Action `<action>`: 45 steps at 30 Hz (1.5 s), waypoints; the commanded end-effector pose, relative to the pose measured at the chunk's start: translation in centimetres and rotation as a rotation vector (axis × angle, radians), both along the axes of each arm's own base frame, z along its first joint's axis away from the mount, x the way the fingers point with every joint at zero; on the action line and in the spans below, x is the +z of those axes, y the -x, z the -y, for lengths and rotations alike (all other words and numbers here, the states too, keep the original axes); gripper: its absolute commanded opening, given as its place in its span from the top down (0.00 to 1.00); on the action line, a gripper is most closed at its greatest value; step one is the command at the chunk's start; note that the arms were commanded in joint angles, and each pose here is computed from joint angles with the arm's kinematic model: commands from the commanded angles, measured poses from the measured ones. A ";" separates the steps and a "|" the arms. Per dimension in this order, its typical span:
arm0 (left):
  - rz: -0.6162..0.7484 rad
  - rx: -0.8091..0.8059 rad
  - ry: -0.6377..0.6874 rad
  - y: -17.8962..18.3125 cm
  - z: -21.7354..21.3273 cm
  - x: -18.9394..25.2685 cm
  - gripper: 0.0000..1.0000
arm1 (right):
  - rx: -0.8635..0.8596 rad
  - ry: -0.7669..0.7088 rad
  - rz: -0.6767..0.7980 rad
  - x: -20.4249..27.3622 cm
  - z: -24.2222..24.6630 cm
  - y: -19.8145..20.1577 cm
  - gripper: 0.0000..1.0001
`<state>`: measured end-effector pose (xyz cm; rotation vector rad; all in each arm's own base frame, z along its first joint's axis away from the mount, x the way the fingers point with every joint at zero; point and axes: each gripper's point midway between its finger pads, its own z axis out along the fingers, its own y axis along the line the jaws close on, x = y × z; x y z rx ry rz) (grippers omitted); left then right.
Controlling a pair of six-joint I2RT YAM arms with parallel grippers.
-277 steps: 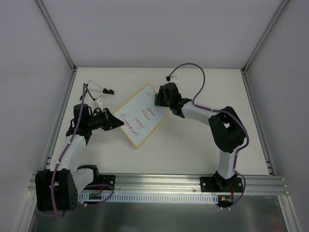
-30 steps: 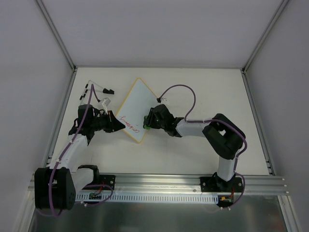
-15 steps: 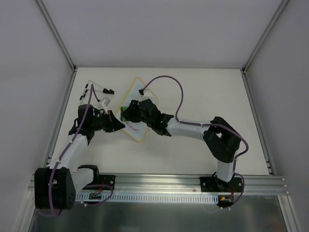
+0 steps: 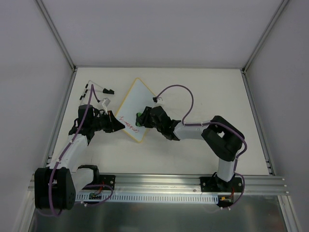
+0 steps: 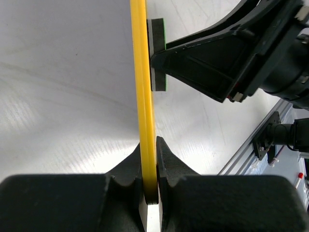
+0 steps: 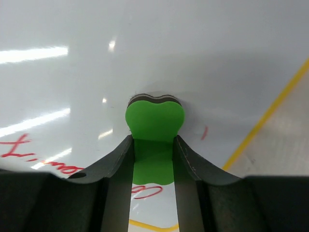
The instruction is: Erase the whiteboard
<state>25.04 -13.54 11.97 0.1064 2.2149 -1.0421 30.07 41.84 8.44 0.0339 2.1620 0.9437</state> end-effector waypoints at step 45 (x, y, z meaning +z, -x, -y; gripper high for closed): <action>0.100 -0.158 0.092 0.7 2.5 3.4 1.00 | 0.151 -0.010 -0.113 -3.0 0.0 2.4 1.00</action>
